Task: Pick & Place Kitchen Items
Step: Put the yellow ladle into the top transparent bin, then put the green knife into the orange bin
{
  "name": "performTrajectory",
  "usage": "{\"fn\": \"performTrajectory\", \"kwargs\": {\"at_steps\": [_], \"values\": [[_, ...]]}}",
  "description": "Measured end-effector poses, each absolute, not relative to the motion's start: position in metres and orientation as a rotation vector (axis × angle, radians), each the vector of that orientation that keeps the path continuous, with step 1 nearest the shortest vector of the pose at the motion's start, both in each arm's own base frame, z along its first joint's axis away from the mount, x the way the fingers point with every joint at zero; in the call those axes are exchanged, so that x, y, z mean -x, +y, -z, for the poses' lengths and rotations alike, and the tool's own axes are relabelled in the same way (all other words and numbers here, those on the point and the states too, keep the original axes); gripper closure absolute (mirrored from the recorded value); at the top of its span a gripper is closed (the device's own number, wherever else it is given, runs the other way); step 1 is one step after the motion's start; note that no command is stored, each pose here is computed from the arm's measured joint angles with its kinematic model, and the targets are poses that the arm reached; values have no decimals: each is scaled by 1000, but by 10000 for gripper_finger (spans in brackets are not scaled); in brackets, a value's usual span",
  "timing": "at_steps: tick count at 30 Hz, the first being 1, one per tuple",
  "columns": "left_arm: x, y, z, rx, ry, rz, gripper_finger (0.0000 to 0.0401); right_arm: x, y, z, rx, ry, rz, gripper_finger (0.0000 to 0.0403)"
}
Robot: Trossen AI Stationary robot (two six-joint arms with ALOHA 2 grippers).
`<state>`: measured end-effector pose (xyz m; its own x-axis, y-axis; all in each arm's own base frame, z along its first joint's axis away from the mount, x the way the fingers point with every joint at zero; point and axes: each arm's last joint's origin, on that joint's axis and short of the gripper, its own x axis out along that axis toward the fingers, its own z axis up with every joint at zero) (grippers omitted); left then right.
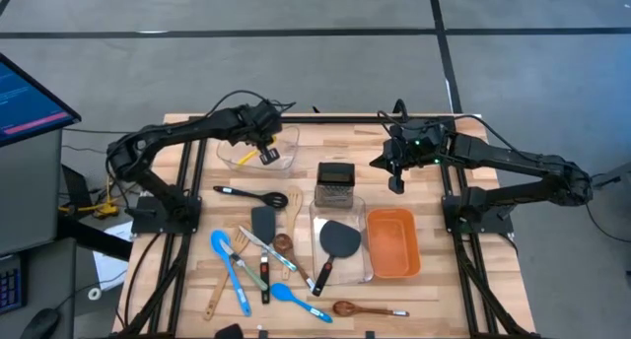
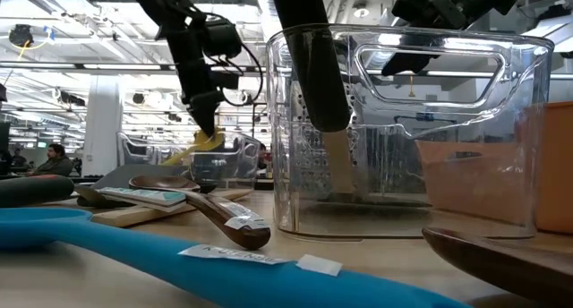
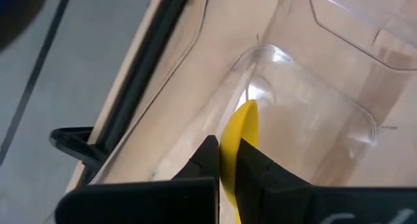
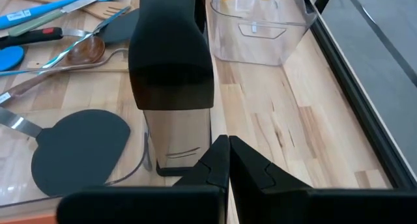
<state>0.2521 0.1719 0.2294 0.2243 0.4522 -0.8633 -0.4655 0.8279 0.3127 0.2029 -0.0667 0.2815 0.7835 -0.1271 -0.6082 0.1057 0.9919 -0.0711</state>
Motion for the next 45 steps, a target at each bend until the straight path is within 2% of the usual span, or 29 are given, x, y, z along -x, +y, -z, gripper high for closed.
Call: {"fn": "performTrajectory", "kwargs": {"at_steps": [9, 20, 24, 29, 35, 39, 45], "values": [[-258, 175, -217, 17, 1217, -616, 394, -203, -67, -281, 37, 660, 125, 402], [-261, 177, -218, -39, 1196, -603, 302, -202, -66, -280, 33, 677, 123, 402], [-261, 178, -227, -56, 1135, -619, 291, -201, -66, -279, 30, 689, 122, 402], [-252, 170, -258, -83, 1006, -647, 309, -201, -66, -279, 29, 690, 121, 402], [-227, 151, -307, -120, 817, -677, 357, -201, -66, -279, 31, 691, 125, 402], [-210, 133, -332, -120, 670, -590, 393, -201, -66, -279, 32, 688, 126, 402], [-185, 101, -341, -127, 515, -418, 396, -201, -66, -279, 32, 686, 126, 402]]}}
